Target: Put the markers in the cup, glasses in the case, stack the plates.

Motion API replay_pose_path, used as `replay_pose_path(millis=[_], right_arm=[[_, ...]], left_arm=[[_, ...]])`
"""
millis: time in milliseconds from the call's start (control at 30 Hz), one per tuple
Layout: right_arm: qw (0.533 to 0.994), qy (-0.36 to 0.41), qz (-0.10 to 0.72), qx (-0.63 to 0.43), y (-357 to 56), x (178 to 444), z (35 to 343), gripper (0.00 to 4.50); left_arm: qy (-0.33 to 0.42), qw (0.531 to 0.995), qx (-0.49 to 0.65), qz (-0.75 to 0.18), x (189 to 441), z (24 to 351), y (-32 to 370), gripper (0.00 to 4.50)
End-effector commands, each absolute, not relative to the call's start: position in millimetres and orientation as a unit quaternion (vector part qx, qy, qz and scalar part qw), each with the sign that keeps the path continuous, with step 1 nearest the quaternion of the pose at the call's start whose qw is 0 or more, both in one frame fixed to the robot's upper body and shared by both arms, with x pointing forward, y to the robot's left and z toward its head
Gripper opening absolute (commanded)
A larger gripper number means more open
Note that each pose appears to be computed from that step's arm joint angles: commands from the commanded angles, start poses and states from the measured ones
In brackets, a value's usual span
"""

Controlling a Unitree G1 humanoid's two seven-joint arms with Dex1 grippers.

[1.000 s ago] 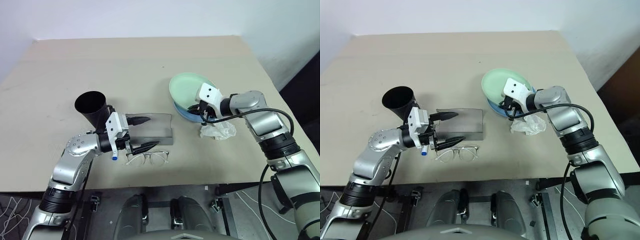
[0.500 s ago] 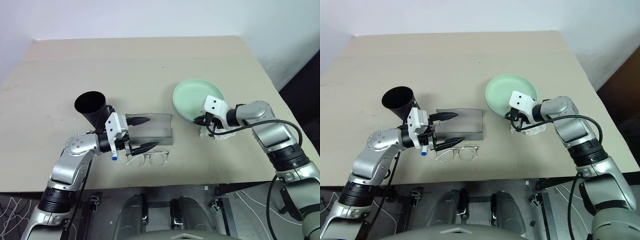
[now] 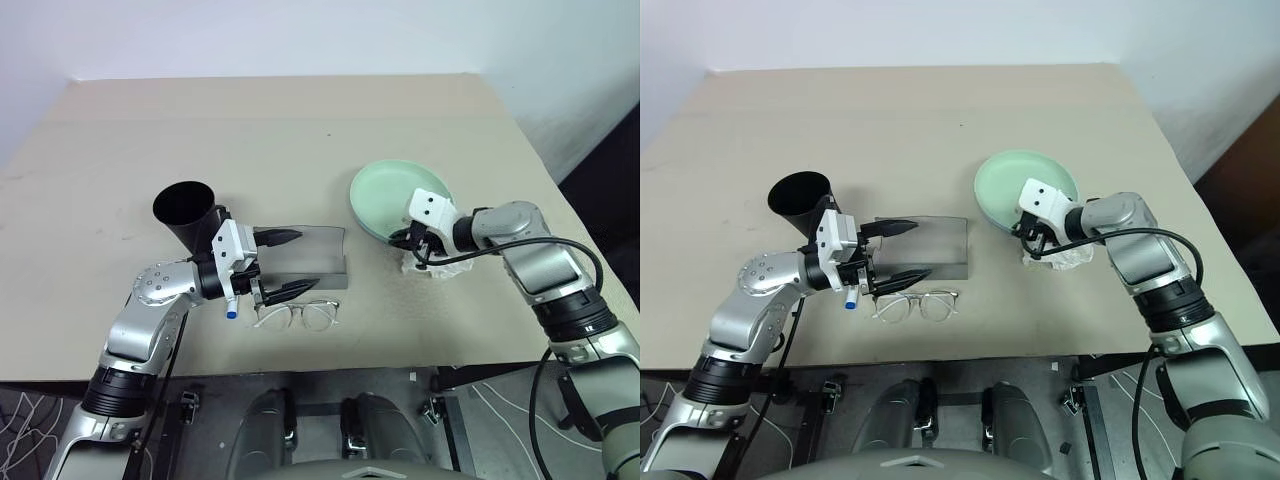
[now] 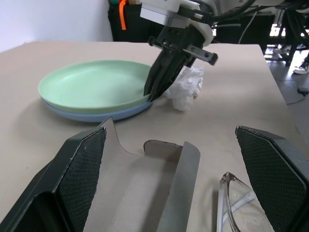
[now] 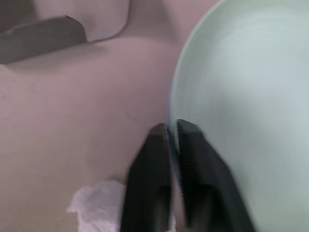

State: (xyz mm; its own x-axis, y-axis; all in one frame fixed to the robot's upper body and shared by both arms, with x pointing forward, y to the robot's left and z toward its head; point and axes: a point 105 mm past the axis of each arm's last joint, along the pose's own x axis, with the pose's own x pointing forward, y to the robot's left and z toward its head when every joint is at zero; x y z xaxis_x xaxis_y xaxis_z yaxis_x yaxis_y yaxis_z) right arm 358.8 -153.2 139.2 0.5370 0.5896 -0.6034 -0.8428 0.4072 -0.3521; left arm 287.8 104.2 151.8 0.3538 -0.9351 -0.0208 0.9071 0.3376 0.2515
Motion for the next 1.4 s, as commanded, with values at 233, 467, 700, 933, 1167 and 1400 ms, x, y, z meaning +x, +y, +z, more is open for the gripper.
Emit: replay_pose_path(millis=[233, 467, 700, 933, 1167, 1400], right_arm=[[0.848, 0.117, 0.43, -0.287, -155.3, 362.7, 192.8, 3.8], [0.861, 0.13, 0.438, -0.223, -182.1, 345.8, 202.2, 4.46], [0.866, 0.162, 0.44, -0.174, -199.2, 327.4, 193.0, 4.46], [0.883, 0.224, 0.392, -0.126, -216.5, 330.2, 167.7, 4.46], [0.887, 0.286, 0.34, -0.127, -232.8, 337.0, 134.9, 4.46], [0.87, 0.328, 0.348, -0.119, -233.1, 329.4, 118.4, 4.46]], left_arm=[[-0.08, 0.813, 0.119, -0.564, 285.4, 155.5, 104.0, 4.5], [-0.08, 0.815, 0.122, -0.561, 284.9, 154.7, 105.4, 4.5], [-0.076, 0.815, 0.121, -0.561, 283.4, 152.8, 107.8, 4.5], [-0.074, 0.813, 0.123, -0.564, 283.3, 151.3, 105.8, 4.5], [-0.072, 0.813, 0.121, -0.564, 283.4, 149.7, 105.4, 4.5], [-0.07, 0.815, 0.122, -0.563, 285.0, 148.6, 106.7, 4.5]])
